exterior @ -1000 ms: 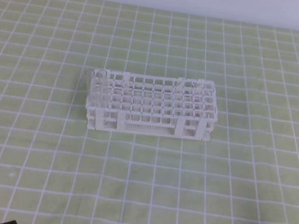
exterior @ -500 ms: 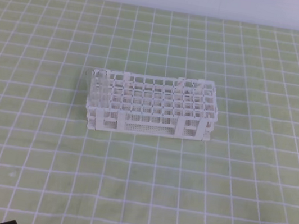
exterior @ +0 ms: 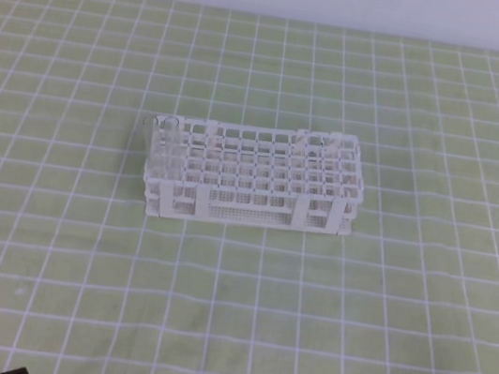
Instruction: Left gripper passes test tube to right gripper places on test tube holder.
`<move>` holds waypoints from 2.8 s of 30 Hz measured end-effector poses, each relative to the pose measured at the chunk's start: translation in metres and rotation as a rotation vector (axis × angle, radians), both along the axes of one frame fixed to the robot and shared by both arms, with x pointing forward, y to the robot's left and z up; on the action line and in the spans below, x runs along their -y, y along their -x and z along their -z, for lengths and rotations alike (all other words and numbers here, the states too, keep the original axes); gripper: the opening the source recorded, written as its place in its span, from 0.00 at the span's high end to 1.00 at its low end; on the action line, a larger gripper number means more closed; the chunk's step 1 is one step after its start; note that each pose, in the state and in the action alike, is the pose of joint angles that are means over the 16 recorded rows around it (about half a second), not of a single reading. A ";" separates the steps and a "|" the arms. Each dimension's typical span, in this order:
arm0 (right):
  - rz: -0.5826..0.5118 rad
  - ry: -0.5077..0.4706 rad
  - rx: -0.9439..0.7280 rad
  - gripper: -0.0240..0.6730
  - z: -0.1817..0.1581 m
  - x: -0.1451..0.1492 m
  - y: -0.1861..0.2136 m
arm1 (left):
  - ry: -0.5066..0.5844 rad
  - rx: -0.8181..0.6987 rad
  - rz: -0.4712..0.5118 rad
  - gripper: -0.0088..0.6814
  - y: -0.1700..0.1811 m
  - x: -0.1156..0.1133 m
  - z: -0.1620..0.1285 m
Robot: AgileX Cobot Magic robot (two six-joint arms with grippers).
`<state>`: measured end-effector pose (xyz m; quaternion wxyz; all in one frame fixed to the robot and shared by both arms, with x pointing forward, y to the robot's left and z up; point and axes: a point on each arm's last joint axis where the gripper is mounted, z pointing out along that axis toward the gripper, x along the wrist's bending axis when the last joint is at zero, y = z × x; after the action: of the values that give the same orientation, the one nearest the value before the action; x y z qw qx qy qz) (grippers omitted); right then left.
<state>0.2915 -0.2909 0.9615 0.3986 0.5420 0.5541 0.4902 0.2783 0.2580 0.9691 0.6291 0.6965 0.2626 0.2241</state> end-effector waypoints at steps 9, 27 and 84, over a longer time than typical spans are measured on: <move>0.000 0.000 0.000 0.99 0.000 0.000 0.000 | 0.033 0.056 -0.169 0.99 -0.006 -0.007 -0.006; 0.000 -0.001 0.000 0.99 0.000 0.000 0.000 | 0.115 0.101 -0.686 0.99 -0.016 -0.034 -0.013; 0.000 -0.007 -0.002 0.99 0.000 0.000 0.000 | -0.066 -0.088 -0.676 0.99 -0.014 -0.033 0.010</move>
<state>0.2915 -0.2908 0.9614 0.3964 0.5440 0.5527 0.4915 0.2922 0.2910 0.9592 0.4843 0.5991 0.4982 0.3979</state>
